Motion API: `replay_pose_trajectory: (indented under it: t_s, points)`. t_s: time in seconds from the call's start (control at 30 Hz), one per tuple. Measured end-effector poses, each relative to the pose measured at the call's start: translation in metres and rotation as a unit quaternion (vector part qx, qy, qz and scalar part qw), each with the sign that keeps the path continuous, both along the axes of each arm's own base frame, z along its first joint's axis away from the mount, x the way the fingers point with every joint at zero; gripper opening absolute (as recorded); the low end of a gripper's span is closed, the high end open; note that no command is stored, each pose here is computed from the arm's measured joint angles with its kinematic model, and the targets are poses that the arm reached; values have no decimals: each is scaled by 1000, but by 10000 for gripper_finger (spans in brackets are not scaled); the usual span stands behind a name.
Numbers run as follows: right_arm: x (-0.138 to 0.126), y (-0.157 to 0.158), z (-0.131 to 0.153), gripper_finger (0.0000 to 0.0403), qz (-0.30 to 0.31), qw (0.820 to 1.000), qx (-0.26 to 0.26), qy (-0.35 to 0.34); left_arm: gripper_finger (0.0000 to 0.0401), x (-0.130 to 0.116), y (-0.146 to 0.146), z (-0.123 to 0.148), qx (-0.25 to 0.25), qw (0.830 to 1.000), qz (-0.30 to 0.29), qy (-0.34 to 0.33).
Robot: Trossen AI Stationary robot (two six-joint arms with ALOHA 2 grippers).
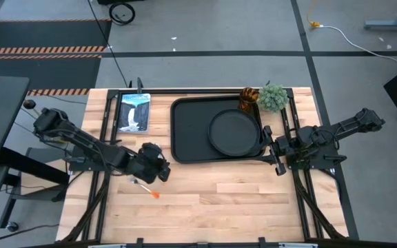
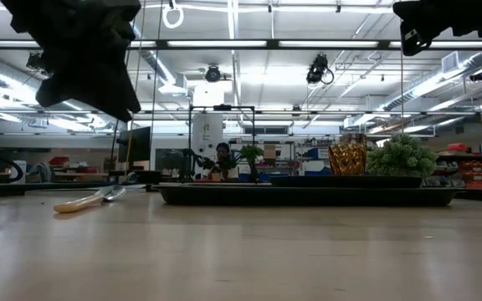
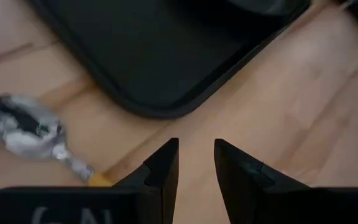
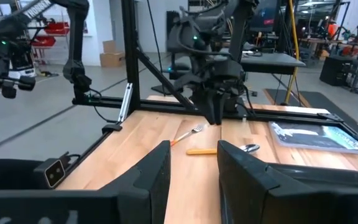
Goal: Pick and place plate/cup/fork/spoon on tray
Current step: Put the orange fork to the left of the black plate on the black tray
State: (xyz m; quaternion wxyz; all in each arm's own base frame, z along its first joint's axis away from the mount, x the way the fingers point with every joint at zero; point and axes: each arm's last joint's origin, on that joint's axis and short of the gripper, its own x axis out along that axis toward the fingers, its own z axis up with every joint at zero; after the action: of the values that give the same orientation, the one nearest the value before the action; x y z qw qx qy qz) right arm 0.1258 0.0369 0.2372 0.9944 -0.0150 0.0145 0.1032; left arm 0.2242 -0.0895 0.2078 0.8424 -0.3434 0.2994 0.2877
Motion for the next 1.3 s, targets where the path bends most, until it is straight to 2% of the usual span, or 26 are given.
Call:
replay_pose_trajectory:
  t_s: [0.17, 0.33, 0.47, 0.63, 0.77, 0.83, 0.93, 1.07, 1.2, 1.3]
  points:
    - [0, 0, 0, 138, 0, 1000, -3, 0, 110, 12, -9, 4, -13, 993, 45, 106]
    - [0, 0, -1, 138, 0, 1000, 0, 4, 110, 22, -24, 0, -62, 971, 65, 222]
    - [0, 0, -1, 138, 0, 1000, 0, 6, 110, 24, -41, -9, -101, 953, 56, 281]
    - [1, 0, -1, 138, 0, 1000, 1, 4, 110, 16, -56, -20, -109, 933, -14, 342]
    - [2, 1, 0, 138, 0, 1000, 2, 2, 110, 11, -64, -25, -56, 915, -134, 376]
    - [3, 1, -1, 138, -1, 1000, 1, 3, 110, 11, -67, -28, -19, 899, -203, 388]
    - [4, 1, -1, 138, -1, 1000, 2, 4, 110, 10, -72, -36, 31, 864, -295, 407]
    - [5, 2, -1, 138, -1, 1000, 2, 4, 110, 7, -82, -51, 80, 806, -392, 437]
    - [6, 2, -2, 138, -1, 1000, 7, 8, 110, 3, -89, -61, 108, 764, -448, 453]
    - [7, 2, -2, 138, -1, 1000, 8, 8, 110, 0, -92, -63, 128, 739, -471, 464]
